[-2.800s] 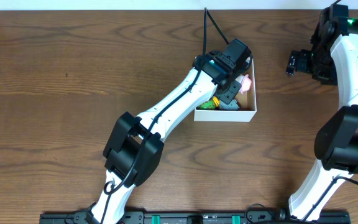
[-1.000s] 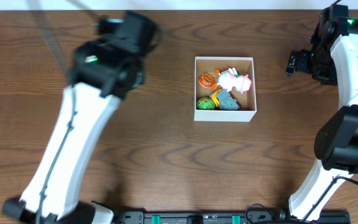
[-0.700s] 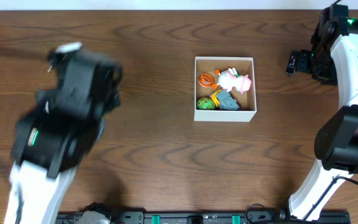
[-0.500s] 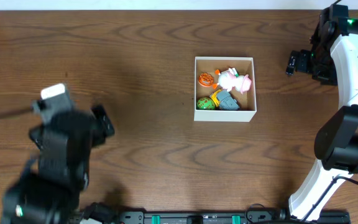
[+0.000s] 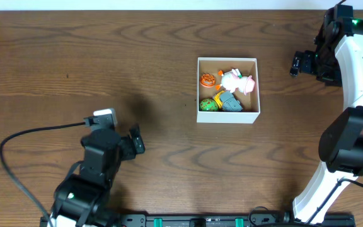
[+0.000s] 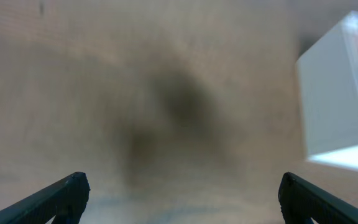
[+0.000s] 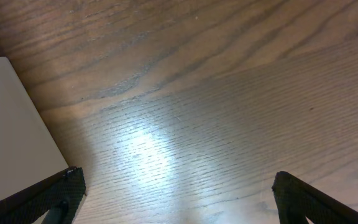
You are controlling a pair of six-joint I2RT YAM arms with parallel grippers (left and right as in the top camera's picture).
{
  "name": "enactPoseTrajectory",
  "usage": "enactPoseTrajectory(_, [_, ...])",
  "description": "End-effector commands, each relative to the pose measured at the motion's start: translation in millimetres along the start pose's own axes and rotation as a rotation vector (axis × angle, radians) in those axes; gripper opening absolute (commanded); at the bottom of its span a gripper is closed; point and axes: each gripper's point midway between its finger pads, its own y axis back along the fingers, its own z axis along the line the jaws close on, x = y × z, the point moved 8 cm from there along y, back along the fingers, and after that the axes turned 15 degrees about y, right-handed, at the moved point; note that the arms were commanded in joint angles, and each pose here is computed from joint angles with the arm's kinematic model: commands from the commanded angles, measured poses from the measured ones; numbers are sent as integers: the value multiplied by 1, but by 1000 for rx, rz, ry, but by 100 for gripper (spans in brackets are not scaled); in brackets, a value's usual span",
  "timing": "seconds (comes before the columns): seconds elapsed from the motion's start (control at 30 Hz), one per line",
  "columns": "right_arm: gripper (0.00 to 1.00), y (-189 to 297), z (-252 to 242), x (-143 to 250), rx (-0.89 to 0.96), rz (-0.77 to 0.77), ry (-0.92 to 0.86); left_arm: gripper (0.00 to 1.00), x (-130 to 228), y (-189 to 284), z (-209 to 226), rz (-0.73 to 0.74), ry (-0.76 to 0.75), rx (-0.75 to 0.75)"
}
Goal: Pack container
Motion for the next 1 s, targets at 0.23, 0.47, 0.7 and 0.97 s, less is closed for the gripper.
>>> enactPoseTrajectory(0.23, [99, 4, -3, 1, 4, -9, -17, 98, 21, -22, 10, 162, -22, -129])
enactPoseTrajectory(0.47, [99, 4, -3, 1, 5, -8, -17, 98, 13, -43, -13, 155, -107, -4])
enactPoseTrajectory(0.7, [99, 4, -3, 1, 4, -9, -17, 98, 14, -71, -41, 188, -310, 181])
enactPoseTrajectory(0.97, [99, 4, -3, 1, 4, -9, -17, 98, 21, -79, -40, 227, -321, 182])
